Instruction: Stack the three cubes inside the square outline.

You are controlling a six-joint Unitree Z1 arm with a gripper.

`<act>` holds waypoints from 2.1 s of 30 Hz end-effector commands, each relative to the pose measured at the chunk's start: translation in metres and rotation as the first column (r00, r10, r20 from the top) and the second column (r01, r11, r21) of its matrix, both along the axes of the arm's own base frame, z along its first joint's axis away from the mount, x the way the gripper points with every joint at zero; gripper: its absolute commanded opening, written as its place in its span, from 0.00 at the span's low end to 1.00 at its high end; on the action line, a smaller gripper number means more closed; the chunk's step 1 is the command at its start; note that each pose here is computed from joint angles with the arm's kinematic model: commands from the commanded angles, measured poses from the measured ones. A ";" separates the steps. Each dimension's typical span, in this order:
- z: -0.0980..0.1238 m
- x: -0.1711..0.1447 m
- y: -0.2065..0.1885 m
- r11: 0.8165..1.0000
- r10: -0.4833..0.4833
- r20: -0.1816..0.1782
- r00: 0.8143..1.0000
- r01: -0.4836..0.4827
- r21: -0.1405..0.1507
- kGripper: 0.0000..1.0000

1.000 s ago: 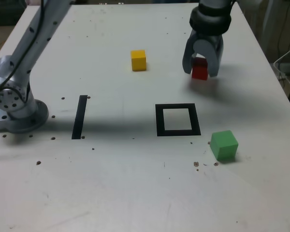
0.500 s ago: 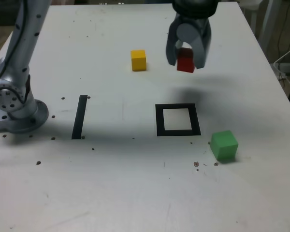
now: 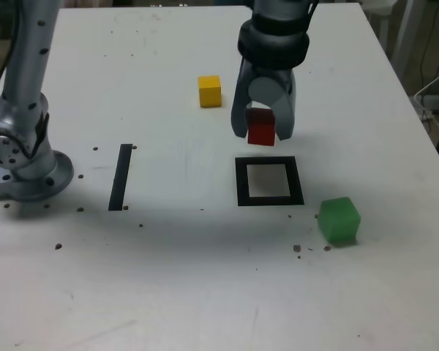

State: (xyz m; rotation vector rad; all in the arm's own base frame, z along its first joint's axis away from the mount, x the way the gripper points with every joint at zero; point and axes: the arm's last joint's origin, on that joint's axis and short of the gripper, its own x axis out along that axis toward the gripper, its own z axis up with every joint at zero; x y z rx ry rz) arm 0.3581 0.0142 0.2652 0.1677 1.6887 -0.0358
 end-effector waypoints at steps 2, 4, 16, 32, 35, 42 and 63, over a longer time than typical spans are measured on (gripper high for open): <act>0.005 -0.005 -0.007 1.000 0.026 0.019 0.999 -0.026 0.004 0.25; 0.005 -0.007 -0.012 0.999 0.049 0.021 0.999 -0.049 0.006 0.25; -0.008 -0.008 -0.028 0.987 0.162 -0.012 0.987 -0.162 0.004 0.25; -0.023 0.002 -0.035 0.990 0.140 -0.023 0.990 -0.140 -0.013 0.25; -0.022 0.002 -0.038 0.992 0.125 -0.019 0.992 -0.125 -0.018 0.25; -0.026 0.004 -0.040 0.994 0.101 -0.004 0.995 -0.101 -0.037 0.25; -0.042 0.002 -0.040 0.995 0.095 -0.032 0.995 -0.096 -0.037 0.51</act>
